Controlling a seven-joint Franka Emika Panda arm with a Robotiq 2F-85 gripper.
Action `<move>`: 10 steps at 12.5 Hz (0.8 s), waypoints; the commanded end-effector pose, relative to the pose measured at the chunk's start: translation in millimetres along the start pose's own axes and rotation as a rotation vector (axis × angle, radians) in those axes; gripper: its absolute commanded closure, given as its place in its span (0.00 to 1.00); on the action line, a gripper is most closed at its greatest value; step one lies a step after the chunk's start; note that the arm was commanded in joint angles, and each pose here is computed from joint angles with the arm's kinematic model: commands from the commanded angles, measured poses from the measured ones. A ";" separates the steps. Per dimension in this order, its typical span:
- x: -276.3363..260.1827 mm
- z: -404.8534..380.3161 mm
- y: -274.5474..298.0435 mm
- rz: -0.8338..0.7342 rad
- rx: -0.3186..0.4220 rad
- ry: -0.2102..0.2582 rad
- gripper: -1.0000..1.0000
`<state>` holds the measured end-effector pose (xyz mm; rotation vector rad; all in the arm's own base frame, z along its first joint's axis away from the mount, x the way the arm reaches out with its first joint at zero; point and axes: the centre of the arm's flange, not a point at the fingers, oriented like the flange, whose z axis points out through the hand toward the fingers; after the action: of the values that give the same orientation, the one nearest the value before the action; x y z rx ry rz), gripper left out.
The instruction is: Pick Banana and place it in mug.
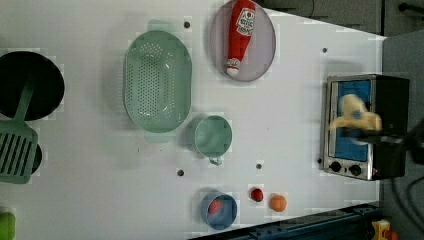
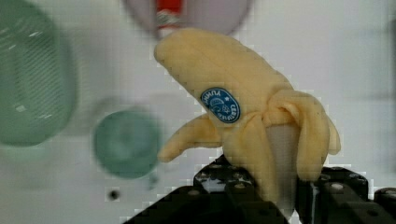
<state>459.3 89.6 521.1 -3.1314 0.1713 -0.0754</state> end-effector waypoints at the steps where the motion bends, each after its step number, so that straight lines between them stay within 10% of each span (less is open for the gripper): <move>1: -51.1 61.2 -94.6 0.189 -0.010 -0.157 0.73; 5: -72.5 112.3 -129.7 0.319 0.010 -0.086 0.73; 10: -47.8 195.9 -141.0 0.394 0.065 -0.120 0.73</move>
<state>426.3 236.9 305.9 -2.9859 0.6996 0.1864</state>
